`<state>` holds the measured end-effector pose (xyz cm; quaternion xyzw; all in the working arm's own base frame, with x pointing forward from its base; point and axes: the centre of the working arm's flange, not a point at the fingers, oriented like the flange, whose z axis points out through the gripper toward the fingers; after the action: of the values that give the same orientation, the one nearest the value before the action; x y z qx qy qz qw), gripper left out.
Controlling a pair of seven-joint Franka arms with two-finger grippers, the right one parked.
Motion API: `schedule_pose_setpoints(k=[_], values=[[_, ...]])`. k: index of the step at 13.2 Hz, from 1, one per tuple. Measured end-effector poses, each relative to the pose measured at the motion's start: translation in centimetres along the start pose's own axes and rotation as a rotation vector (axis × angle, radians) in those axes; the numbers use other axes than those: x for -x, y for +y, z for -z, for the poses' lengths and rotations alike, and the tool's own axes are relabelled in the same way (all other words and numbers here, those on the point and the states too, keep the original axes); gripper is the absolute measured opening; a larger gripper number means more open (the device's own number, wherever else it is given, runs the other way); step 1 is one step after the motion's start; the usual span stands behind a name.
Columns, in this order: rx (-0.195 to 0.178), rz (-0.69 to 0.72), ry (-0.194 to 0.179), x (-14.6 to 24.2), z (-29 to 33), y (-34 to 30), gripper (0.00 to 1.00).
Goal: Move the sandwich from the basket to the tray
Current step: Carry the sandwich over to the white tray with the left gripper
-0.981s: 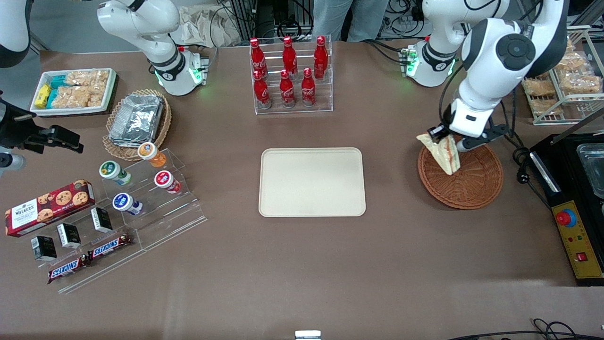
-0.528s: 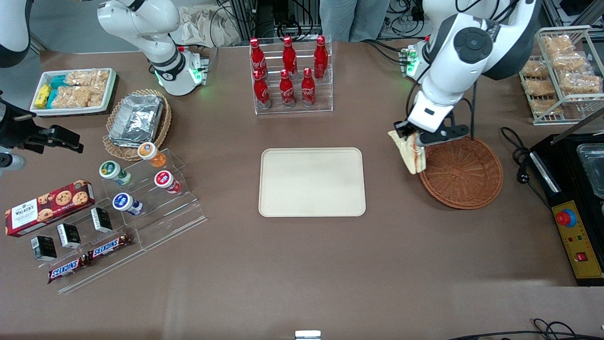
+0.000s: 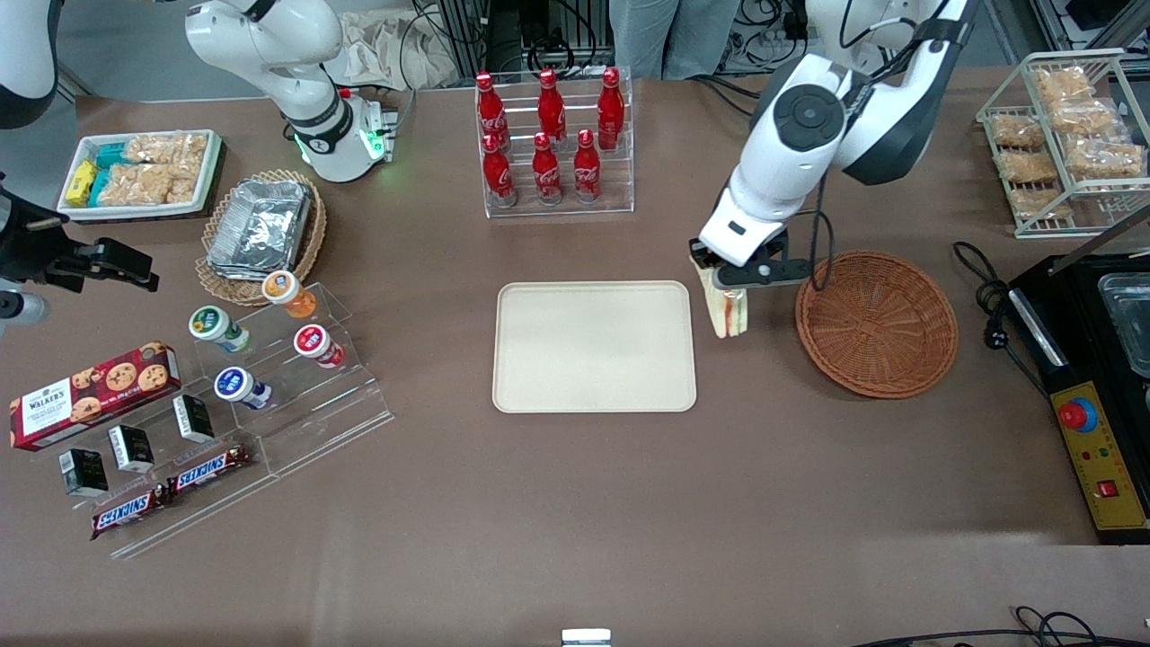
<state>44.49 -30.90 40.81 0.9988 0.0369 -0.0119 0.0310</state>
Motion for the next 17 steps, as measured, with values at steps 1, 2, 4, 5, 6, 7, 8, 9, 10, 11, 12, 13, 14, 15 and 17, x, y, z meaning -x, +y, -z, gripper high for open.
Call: schedule_pose_setpoints(k=[1, 2, 4, 5, 6, 7, 8, 9, 10, 11, 12, 13, 14, 15, 17], values=[[0.002, -0.014, 0.000, 0.2, -0.9, 0.8, 0.21], [0.002, -0.027, 0.001, 0.3, -1.7, 1.4, 0.21], [-0.016, -0.059, 0.009, 0.3, -3.4, 2.2, 0.21], [-0.026, -0.074, 0.010, 0.4, -4.4, 2.6, 0.21], [-0.034, -0.090, 0.013, 0.4, -5.4, 3.0, 0.21], [-0.038, -0.102, 0.016, 0.4, -6.4, 3.3, 0.21], [-0.039, -0.114, 0.024, 0.3, -7.4, 3.6, 0.21], [-0.038, -0.124, 0.032, 0.1, -8.5, 3.8, 0.21], [-0.037, -0.131, 0.032, 0.0, -9.7, 4.1, 0.21], [-0.042, -0.142, 0.027, 0.1, -10.9, 4.3, 0.21], [-0.053, -0.155, 0.023, 0.2, -12.0, 4.4, 0.21], [-0.061, -0.166, 0.020, 0.2, -13.1, 4.5, 0.21], [-0.066, -0.170, 0.014, 0.2, -14.2, 4.5, 0.21], [-0.072, -0.173, 0.006, 0.2, -15.2, 4.4, 0.21], [-0.087, -0.185, -0.002, 0.3, -16.5, 4.3, 0.21]])
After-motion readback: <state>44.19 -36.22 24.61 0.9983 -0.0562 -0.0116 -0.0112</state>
